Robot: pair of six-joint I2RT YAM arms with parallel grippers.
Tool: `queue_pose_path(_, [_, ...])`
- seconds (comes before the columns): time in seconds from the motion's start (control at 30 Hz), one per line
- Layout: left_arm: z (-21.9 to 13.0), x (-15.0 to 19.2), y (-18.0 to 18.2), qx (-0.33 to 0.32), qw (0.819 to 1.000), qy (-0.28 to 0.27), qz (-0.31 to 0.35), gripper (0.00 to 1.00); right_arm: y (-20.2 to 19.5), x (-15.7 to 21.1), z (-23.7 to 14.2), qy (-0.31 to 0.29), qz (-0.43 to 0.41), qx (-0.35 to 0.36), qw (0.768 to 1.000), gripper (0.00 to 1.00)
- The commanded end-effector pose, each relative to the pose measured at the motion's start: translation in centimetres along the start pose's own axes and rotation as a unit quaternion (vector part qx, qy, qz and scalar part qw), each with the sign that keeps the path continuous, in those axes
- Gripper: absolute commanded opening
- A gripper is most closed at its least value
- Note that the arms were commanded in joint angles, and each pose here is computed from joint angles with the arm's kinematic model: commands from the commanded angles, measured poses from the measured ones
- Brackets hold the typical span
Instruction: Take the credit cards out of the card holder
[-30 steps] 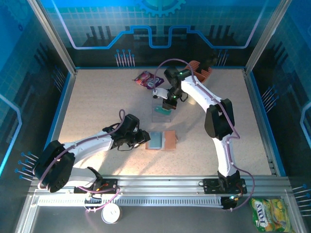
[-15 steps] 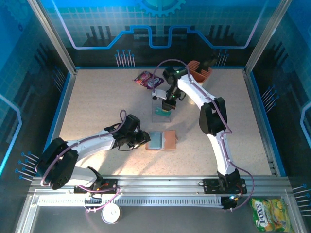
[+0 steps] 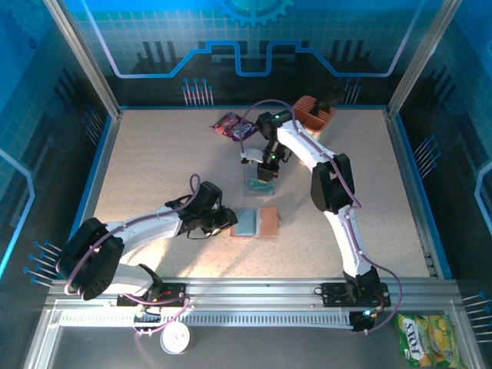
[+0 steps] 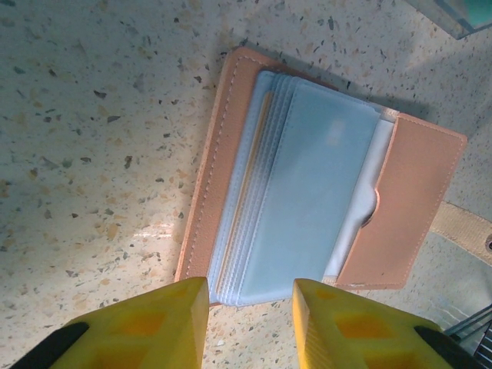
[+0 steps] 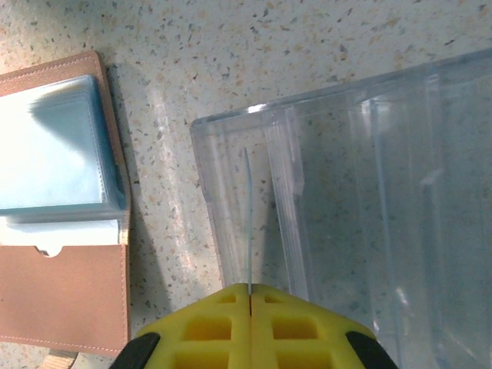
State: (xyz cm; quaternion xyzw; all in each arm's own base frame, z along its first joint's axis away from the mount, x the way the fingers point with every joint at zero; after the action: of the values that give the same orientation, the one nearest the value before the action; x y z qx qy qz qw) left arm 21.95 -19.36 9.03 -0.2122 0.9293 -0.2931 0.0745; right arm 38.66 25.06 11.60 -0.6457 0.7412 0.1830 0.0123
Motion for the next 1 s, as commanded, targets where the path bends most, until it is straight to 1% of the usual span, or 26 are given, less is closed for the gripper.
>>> queue_pose_path(0.0, [-0.1, -0.3, 0.0, -0.006, 1.000, 0.001, -0.005, 0.35, 1.2, 0.5, 1.6, 0.037, -0.002, -0.035, 0.999, 0.00])
queue_pose_path(0.33, [-0.1, -0.1, 0.0, -0.005, 1.000, 0.006, -0.010, 0.35, 2.3, 0.1, 2.6, 0.046, 0.002, -0.058, 0.997, 0.00])
queue_pose_path(0.43, [-0.2, -0.1, 0.0, -0.005, 1.000, 0.004, -0.010, 0.35, 2.4, 0.0, 2.8, 0.044, 0.008, -0.062, 0.997, 0.05])
queue_pose_path(0.57, [0.0, -0.2, -0.1, -0.007, 1.000, 0.006, -0.010, 0.35, 2.5, -0.6, 2.0, 0.028, 0.007, -0.050, 0.998, 0.13])
queue_pose_path(0.7, [0.0, -0.3, -0.4, -0.007, 1.000, 0.009, -0.007, 0.36, 2.5, -1.2, 0.3, 0.012, 0.012, -0.020, 1.000, 0.21])
queue_pose_path(0.83, [0.0, -0.3, -0.4, -0.007, 1.000, 0.007, -0.006, 0.37, 3.6, -1.4, -1.0, 0.000, 0.016, 0.002, 1.000, 0.29])
queue_pose_path(0.97, [0.0, -0.4, -0.5, -0.004, 1.000, 0.006, 0.000, 0.38, 4.2, -1.6, -1.9, -0.014, 0.027, 0.045, 0.999, 0.33])
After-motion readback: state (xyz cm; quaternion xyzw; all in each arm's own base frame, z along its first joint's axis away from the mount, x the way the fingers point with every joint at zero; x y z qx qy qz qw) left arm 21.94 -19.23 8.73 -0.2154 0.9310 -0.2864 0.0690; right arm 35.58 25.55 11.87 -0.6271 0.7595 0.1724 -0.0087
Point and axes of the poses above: each hand's point on the last joint's axis, 136 mm out from that joint toward the fingers, its own z axis out along the fingers, its own y axis along the line the jaws close on, x = y × z, the point moved 5 cm from there along -z, back along the fingers, and after that the axes turned 3 degrees about -z, right-handed, at the moved point
